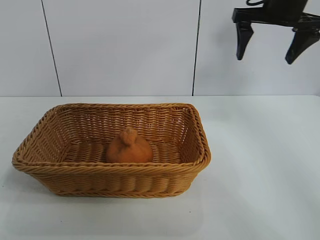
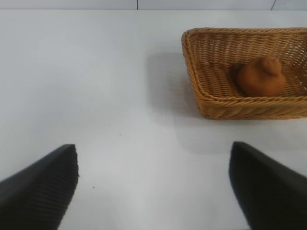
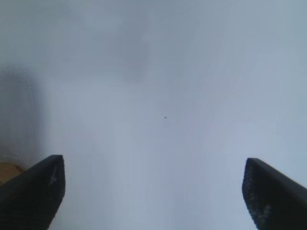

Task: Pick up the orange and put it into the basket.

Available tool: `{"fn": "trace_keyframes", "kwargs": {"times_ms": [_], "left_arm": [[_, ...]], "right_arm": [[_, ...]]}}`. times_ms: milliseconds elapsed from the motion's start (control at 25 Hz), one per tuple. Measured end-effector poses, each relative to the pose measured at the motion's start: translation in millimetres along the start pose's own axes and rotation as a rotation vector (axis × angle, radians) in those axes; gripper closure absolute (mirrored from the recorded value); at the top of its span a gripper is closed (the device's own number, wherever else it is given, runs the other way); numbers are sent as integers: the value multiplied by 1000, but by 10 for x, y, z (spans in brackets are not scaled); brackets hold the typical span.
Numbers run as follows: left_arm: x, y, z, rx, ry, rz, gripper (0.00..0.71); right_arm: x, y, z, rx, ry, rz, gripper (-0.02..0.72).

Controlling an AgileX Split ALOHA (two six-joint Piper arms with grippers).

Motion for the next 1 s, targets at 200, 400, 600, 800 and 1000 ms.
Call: {"fn": "trace_keyframes", "kwargs": {"times_ms": [200,400,600,800,1000], "left_arm": [[0,0,0,0,0,0,98],[0,0,0,0,0,0,98],[0,0,0,0,0,0,98],[0,0,0,0,0,0,98],[0,0,0,0,0,0,98]], "right_arm": [[-167,-33,1,-1,13,-19,10],[-210,231,0,71,24,-2,10],[-330,788,186,163,42,15,10],[-481,1483,509,210,51,21,10],[-627,2156,758,203,50,21,10]]}}
Point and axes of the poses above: a point on each arm's last joint axis where the gripper is mounted, z pointing back along that axis away from the gripper, x along the wrist's bending axis when the last joint is at zero, y = z × x, the point moved 2 cm from there along -z, pointing out along that axis toward the gripper, and after that the axes turned 9 degrees about -z, right-handed, at the moved point
